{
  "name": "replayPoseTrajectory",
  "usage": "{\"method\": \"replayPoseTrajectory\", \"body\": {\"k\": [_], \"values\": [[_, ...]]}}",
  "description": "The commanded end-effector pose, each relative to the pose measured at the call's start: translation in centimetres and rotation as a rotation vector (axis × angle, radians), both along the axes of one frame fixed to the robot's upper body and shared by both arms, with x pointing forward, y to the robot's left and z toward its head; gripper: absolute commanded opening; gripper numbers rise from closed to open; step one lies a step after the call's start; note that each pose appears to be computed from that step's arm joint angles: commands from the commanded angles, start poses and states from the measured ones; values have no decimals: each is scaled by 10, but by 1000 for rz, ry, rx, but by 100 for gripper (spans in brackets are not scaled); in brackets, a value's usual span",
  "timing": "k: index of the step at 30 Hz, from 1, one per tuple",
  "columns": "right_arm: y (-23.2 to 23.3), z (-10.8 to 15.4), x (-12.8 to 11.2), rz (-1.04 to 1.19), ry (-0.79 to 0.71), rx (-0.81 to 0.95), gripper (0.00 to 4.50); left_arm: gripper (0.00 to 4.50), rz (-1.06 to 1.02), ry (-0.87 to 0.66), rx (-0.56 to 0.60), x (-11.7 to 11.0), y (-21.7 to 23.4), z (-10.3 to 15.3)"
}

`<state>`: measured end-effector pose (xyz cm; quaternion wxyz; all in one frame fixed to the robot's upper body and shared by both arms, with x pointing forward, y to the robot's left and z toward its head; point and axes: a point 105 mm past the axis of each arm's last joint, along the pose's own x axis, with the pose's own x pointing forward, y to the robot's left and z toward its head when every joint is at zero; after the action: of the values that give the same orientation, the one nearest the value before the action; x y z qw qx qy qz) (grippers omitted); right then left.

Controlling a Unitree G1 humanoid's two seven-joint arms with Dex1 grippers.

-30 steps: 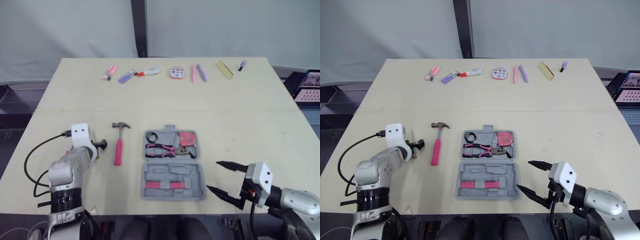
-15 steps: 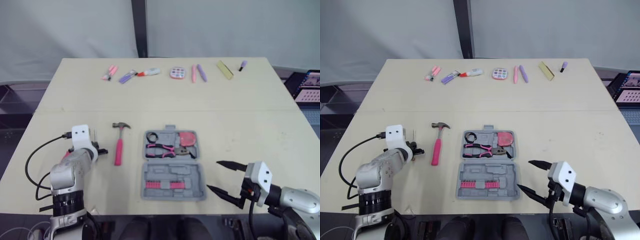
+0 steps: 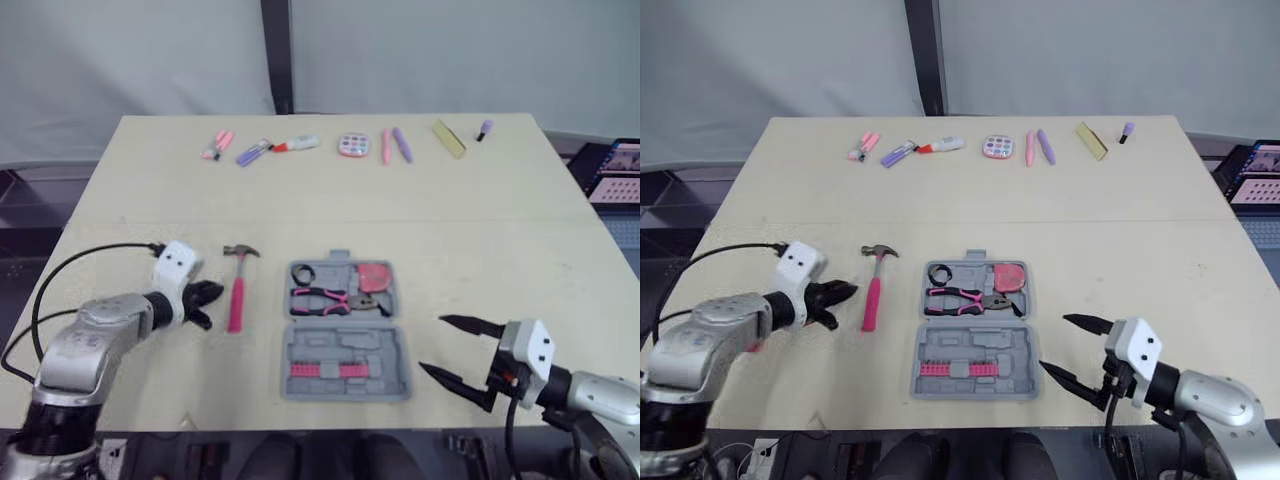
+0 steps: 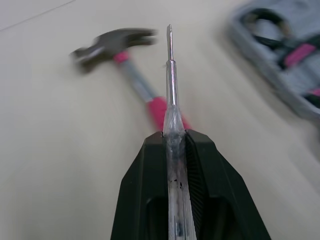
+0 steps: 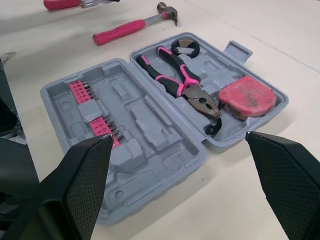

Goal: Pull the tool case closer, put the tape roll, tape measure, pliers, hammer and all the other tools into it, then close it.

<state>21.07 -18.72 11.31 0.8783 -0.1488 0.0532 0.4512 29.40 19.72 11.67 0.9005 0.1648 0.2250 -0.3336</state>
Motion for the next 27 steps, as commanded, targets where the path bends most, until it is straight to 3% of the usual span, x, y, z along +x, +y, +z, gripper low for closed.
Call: {"method": "replayPoseTrajectory", "body": {"k": [1, 7, 17, 27], "values": [[1, 7, -1, 52, -38, 1, 450, 2, -318, -30, 135, -21, -30, 0], [-2, 3, -3, 67, -27, -17, 450, 2, -569, 48, 141, -40, -68, -8], [-14, -1, -9, 74, -26, -84, 450, 2, -716, 31, 233, -31, -95, -9], [-13, -2, -7, 86, -32, -100, 450, 2, -782, 26, 343, -7, -127, -2]]}}
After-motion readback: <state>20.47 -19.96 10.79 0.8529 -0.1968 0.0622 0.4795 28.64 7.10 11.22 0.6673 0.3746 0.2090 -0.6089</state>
